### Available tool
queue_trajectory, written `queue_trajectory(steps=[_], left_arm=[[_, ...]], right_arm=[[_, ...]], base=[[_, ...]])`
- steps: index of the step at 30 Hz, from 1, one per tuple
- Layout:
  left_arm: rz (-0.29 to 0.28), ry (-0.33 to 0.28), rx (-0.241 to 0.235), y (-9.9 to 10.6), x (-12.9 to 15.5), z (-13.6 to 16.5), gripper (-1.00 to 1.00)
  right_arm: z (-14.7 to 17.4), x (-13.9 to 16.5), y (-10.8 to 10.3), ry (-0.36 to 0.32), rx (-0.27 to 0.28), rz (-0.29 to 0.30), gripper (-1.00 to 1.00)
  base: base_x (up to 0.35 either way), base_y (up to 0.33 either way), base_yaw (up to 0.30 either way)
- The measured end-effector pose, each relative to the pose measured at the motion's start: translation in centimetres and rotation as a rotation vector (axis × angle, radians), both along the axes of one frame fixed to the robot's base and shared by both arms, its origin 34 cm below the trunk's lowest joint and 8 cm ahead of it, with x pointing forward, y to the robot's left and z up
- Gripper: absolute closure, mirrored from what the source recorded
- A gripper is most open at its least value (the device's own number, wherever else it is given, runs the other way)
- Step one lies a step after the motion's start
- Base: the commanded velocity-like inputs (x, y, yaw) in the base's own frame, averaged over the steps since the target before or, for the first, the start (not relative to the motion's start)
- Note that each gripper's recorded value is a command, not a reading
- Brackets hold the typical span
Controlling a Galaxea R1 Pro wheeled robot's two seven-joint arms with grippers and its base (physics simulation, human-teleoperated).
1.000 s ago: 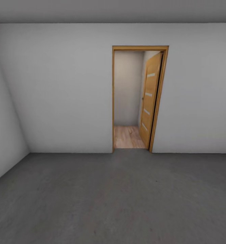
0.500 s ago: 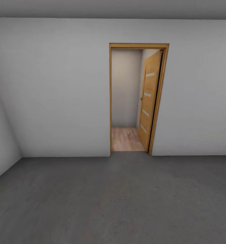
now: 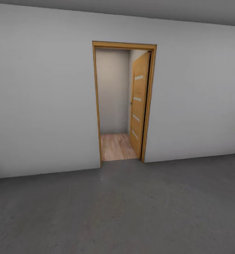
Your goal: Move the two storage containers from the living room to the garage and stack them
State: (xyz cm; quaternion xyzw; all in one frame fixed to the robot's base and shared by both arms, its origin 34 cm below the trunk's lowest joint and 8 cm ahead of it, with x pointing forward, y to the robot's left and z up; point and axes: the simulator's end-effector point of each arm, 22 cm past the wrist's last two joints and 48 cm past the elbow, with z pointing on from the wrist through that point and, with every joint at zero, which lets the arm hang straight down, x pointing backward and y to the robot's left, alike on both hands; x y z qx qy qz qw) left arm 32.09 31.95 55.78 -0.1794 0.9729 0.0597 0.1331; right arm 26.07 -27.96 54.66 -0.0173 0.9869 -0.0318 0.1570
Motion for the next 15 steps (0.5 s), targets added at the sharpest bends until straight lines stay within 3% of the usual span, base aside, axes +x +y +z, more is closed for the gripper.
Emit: queue_trajectory(steps=[7, 15], left_arm=[[0.000, -0.001, 0.000, 0.00, 0.03, 0.01, -1.00], [0.000, 0.001, -0.001, 0.00, -0.02, -0.01, -1.00]], right_arm=[[0.00, 0.00, 0.01, 0.000, 0.000, 0.001, -1.00], [-0.03, -0.07, 0.12, 0.004, 0.001, 0.008, -1.00]], base=[[0.321, 0.000, -0.274], [0.321, 0.000, -0.054]])
